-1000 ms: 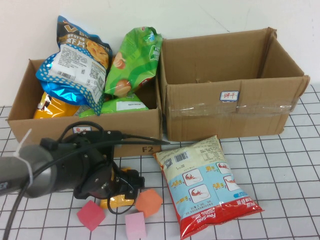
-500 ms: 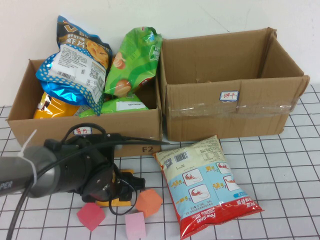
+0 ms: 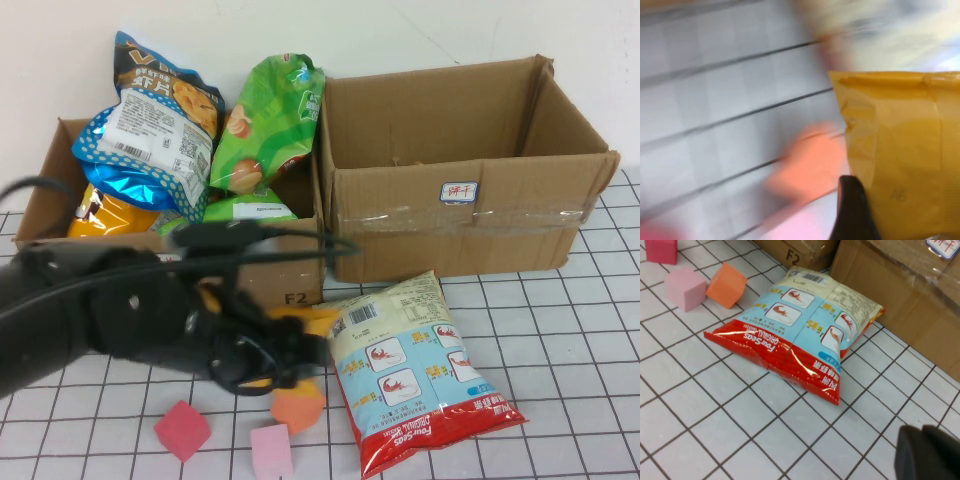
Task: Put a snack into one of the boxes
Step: Pick up the biscuit, then place the biscuit in the biscuit box, then pick up the potato chip, then place the potato chip in the potato chip box
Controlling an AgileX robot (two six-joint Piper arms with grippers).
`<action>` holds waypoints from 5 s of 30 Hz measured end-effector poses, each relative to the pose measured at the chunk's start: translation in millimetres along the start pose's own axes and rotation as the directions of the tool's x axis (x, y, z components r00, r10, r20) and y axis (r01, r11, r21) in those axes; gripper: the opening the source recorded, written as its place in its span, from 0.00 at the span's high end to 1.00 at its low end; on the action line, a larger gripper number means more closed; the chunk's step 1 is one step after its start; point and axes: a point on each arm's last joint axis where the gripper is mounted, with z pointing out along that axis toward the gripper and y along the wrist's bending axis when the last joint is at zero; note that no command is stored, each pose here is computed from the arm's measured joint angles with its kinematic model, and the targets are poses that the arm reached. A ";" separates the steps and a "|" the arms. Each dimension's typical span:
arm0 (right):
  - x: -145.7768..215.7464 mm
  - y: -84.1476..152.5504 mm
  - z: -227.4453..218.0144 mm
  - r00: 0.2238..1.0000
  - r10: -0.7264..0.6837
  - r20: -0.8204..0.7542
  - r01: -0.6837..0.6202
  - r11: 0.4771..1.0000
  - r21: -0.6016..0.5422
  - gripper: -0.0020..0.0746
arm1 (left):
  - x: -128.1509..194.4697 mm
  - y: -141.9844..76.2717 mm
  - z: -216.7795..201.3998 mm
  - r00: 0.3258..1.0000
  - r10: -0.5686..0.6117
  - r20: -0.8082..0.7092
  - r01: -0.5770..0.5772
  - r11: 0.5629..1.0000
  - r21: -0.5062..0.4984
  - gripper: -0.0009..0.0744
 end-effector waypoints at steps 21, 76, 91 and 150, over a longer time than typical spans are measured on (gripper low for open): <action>-0.4 -1.0 0.0 1.000 0.000 0.004 0.000 1.000 0.011 0.97 | -159.8 -94.2 -21.5 0.692 0.320 0.648 -0.462 0.885 0.057 0.46; -31.6 -31.4 74.6 0.980 0.188 -0.061 -0.197 0.923 -0.332 0.24 | 57.1 4.0 -151.1 0.798 0.581 0.160 -0.568 0.814 -0.119 0.99; -2.6 -74.3 192.4 0.932 0.331 -0.148 -0.362 0.875 -0.323 0.18 | 142.5 41.8 -172.7 0.793 0.527 0.306 -0.515 0.848 -0.126 0.99; -62.5 -46.3 213.8 0.950 0.277 0.140 -0.071 0.633 -0.771 0.88 | 150.7 45.1 -175.5 0.850 0.444 0.283 -0.436 0.895 -0.094 0.99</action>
